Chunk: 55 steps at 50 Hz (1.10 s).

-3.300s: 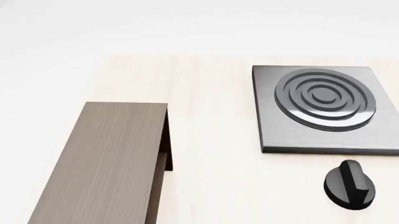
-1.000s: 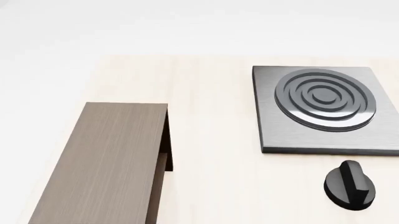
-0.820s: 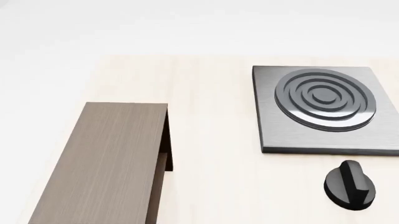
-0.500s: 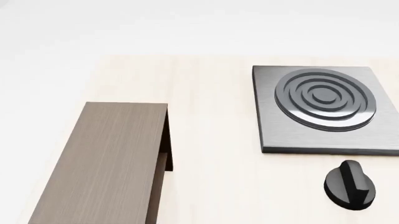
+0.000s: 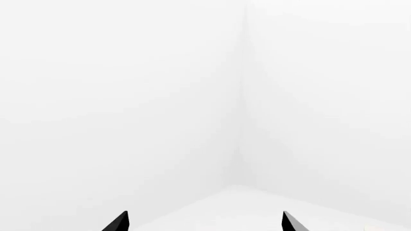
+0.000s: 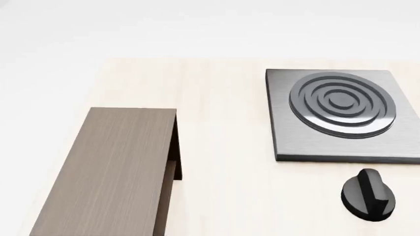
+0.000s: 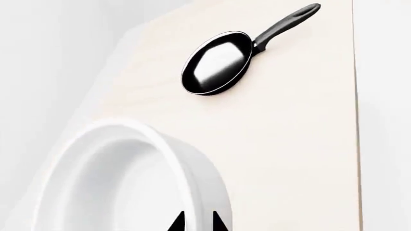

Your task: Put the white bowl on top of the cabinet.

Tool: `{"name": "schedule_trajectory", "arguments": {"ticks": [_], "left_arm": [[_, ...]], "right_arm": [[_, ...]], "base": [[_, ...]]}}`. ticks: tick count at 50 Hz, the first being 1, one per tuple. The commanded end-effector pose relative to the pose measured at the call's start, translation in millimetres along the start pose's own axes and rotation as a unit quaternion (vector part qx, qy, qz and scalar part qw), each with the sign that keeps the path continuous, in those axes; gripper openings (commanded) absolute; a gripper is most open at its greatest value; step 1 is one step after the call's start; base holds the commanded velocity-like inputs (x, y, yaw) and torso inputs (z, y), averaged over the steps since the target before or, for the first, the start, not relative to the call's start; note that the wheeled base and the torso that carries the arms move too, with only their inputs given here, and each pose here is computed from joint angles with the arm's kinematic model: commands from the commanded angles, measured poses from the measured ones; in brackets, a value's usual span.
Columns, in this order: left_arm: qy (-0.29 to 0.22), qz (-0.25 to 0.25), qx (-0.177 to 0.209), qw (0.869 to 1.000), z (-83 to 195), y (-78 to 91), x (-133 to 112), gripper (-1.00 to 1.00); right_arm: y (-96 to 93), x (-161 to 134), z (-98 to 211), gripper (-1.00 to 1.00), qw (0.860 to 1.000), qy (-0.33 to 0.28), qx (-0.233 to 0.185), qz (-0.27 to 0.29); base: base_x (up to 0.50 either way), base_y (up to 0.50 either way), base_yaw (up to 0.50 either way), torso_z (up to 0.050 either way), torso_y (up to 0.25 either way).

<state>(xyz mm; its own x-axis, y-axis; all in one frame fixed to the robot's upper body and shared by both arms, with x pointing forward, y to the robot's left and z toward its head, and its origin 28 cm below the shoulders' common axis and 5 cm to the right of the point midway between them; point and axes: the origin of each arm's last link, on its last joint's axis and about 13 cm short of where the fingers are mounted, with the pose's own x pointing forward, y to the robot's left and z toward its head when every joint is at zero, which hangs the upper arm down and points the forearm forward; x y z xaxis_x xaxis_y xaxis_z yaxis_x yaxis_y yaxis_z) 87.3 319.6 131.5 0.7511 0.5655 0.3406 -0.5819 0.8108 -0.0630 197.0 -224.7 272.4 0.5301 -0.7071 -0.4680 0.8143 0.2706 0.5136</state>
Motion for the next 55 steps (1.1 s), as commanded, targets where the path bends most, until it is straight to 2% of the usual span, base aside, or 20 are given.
{"name": "schedule_trajectory", "arguments": {"ticks": [1,18,25,31,38,41,45,48,50,51,52,54,55], "left_arm": [[0.0,0.0,0.0,1.0,-0.5,0.0,0.0,1.0],[0.001,-0.001,-0.001,1.0,-0.5,-0.2,0.3,1.0],[0.001,-0.002,-0.002,1.0,-1.0,-0.5,0.5,1.0],[0.002,-0.002,-0.002,1.0,-1.5,-0.7,0.6,1.0],[0.002,-0.002,-0.002,1.0,-1.6,-0.4,0.5,1.0],[0.002,-0.002,-0.002,1.0,-1.6,-0.6,0.6,1.0],[0.002,-0.003,-0.001,1.0,-1.9,-1.1,0.8,1.0],[0.002,-0.003,-0.001,1.0,-1.9,-1.1,0.9,1.0],[0.002,-0.003,-0.001,1.0,-2.0,-1.1,0.9,1.0],[0.002,-0.003,-0.001,1.0,-2.1,-0.9,0.9,1.0],[0.002,-0.003,-0.001,1.0,-2.2,-0.9,0.9,1.0],[0.002,-0.003,-0.002,1.0,-2.1,-0.7,0.9,1.0],[0.002,-0.003,-0.001,1.0,-2.1,-0.7,0.9,1.0]], "right_arm": [[24.5,-14.1,20.4,-1.0,0.999,-0.014,0.026,0.043],[77.1,-32.8,34.2,-1.0,0.996,-0.009,-0.015,0.088],[89.7,-22.8,28.6,-1.0,0.995,-0.005,-0.059,0.08],[104.4,-24.1,24.7,-1.0,0.988,0.001,-0.111,0.106],[115.9,-20.7,20.2,-1.0,0.985,0.009,-0.128,0.114],[122.7,-17.7,13.9,-1.0,0.978,0.022,-0.16,0.134],[128.6,-13.5,6.3,-1.0,0.97,0.039,-0.177,0.16],[134.4,-14.7,0.1,-1.0,0.957,0.055,-0.2,0.203],[136.5,-15.2,-2.0,-1.0,0.953,0.056,-0.209,0.211],[139.3,-16.9,-3.7,-1.0,0.943,0.063,-0.217,0.243],[139.5,-16.7,-3.6,-1.0,0.943,0.063,-0.217,0.243],[141.8,-18.3,-6.9,-1.0,0.93,0.07,-0.235,0.274],[142.2,-18.7,-7.2,-1.0,0.93,0.062,-0.241,0.272]], "base": [[0.0,0.0,0.0,0.0,0.0],[0.0,0.0,0.0,0.0,0.001],[0.0,0.0,0.0,0.0,0.0],[0.0,0.0,0.0,0.0,0.002],[0.0,0.0,0.0,0.0,0.001],[0.0,0.0,0.0,0.0,0.0],[0.0,0.0,0.0,0.0,0.003],[0.0,0.0,0.0,0.0,0.0],[0.0,0.0,0.0,0.0,0.0],[0.0,0.0,0.0,0.0,0.0],[0.0,0.0,0.0,0.0,0.0],[0.0,0.0,0.0,0.0,0.005],[0.0,0.0,0.0,0.0,0.0]]}}
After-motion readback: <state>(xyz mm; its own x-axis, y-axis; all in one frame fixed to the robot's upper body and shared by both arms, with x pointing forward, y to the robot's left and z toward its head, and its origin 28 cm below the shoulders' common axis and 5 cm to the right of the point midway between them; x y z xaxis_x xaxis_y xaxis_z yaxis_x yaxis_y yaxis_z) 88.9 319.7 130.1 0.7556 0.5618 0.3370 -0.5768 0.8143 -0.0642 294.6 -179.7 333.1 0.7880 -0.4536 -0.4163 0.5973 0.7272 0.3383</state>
